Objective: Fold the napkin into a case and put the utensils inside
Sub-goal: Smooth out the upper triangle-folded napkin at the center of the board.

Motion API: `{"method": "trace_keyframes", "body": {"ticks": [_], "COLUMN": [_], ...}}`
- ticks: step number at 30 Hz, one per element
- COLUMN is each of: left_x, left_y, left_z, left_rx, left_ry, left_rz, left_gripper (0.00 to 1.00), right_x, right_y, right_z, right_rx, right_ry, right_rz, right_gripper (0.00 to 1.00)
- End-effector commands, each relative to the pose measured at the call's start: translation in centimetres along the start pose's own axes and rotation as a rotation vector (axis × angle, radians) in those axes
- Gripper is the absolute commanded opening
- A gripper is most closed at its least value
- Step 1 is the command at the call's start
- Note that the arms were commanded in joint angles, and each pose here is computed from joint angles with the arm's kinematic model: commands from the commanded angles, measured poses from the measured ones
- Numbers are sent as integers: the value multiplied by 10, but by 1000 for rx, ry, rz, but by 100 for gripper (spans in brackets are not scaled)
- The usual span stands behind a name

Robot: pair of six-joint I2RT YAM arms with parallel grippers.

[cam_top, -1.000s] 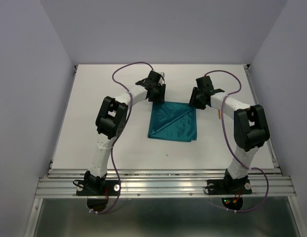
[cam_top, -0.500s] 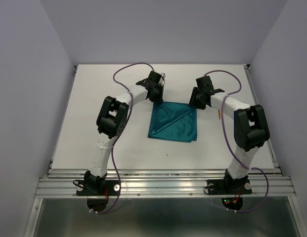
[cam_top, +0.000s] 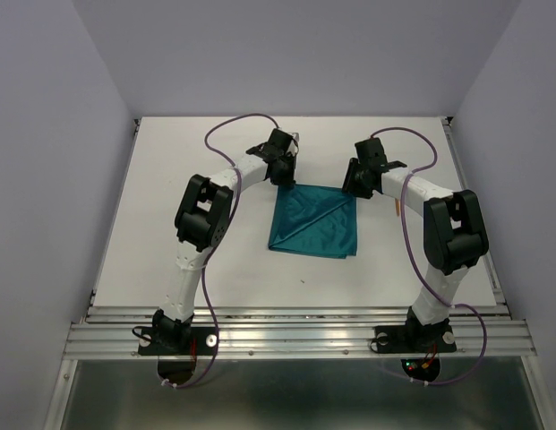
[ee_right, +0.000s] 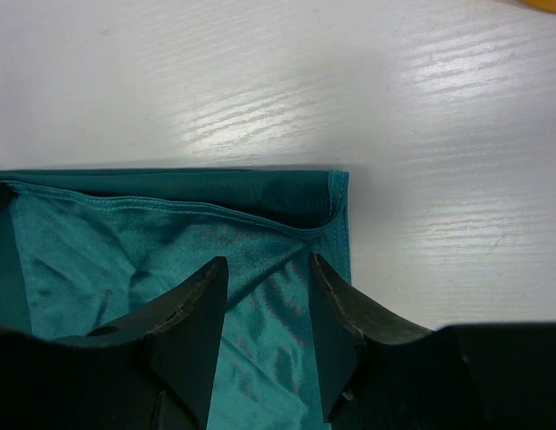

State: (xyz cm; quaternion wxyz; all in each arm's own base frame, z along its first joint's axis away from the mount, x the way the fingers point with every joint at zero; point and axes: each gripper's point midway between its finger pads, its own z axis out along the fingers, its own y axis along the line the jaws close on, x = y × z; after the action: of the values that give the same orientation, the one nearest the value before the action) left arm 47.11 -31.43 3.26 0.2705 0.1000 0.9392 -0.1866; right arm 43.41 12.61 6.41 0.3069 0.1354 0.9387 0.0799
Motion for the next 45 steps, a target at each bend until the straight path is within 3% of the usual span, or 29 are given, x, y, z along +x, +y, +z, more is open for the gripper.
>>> {"method": "trace_keyframes", "body": {"ticks": [1,28,31,33,39,45], "left_x": [-34,-38,-35,-35,-34,-31], "left_y": [-11,-2,-1,1,0,-3], "left_z": [-34,-46,-45,-44,-45,-44], "left_rx": [14,-1,0,-3,1,18], "left_ry": [-100,-133,-126,-124,-123,-113], "left_rz": [11,-17,-19,-22,-21,-26], "left_gripper": [0,0,0,0,0,0], "right_x": [-18,-26,-26,-28,-25,-21], "right_y": [4,14,15,17,17,14], "right_z": [-3,4,7,9,17,24], "right_rx": [-10,-36,-37,-39,-35,-22], "right_ry": [-49,-46,-44,-45,-29,-18], "right_rz": [6,5,5,5,2,0], "right_gripper": [47,47,43,34,20,18]}}
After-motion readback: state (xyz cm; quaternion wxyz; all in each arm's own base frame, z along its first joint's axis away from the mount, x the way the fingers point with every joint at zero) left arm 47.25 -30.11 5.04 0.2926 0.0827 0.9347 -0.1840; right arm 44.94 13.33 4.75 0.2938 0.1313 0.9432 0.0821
